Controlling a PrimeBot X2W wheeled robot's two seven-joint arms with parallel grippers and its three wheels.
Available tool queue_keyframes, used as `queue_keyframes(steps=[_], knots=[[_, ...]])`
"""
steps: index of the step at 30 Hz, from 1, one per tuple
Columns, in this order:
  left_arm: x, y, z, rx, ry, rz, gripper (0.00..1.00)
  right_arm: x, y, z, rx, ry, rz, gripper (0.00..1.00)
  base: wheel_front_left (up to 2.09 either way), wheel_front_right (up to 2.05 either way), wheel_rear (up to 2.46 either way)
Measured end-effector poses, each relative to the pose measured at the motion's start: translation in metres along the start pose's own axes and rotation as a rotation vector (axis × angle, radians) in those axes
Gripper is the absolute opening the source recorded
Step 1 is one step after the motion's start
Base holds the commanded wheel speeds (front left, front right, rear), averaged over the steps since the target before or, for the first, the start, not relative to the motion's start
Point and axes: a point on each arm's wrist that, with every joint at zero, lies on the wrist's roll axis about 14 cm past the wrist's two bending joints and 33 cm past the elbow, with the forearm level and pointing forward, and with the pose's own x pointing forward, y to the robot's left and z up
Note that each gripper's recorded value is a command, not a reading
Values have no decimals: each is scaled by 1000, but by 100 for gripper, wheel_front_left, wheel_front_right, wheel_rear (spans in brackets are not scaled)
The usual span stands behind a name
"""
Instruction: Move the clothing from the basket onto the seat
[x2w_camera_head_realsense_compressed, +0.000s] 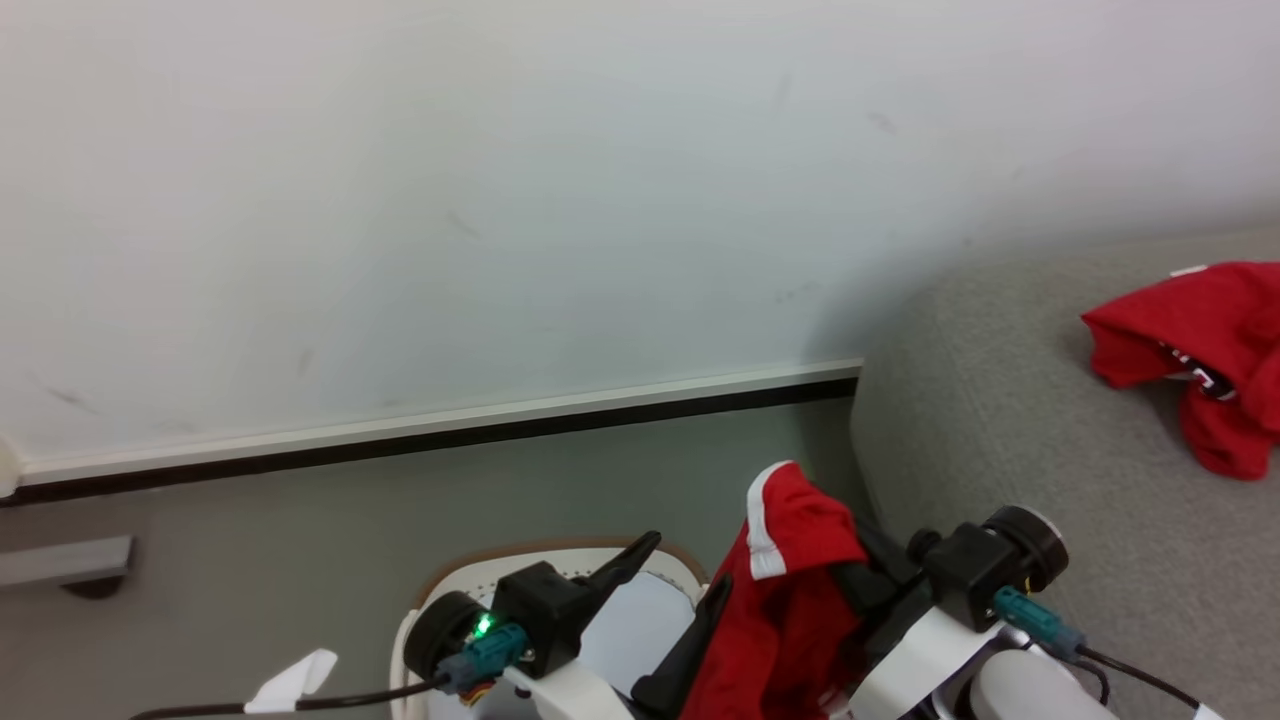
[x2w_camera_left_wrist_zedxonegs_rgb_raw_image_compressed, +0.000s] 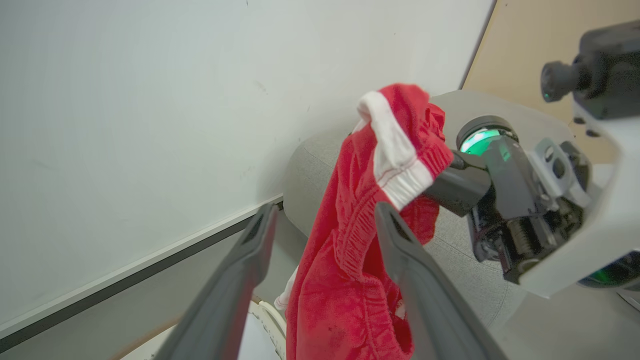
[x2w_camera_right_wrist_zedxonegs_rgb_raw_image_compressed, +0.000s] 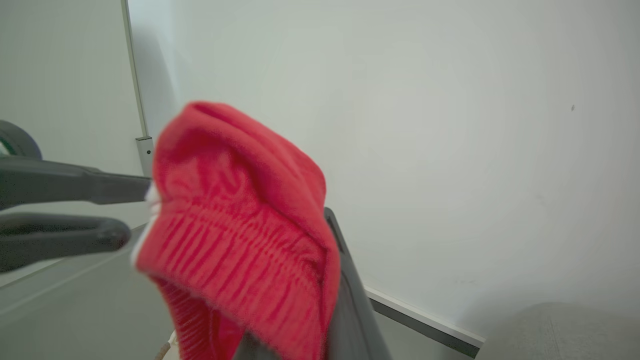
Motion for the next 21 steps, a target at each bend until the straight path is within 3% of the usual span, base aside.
queue_keyframes(steps=[14, 21], knots=[[43, -62, -34, -31, 37, -233, 100, -69, -109, 43, -111, -87, -354, 0, 0, 0, 0], [61, -86, -42, -48, 40, -334, 100, -103, -143, 55, -161, -100, -488, 0, 0, 0, 0]])
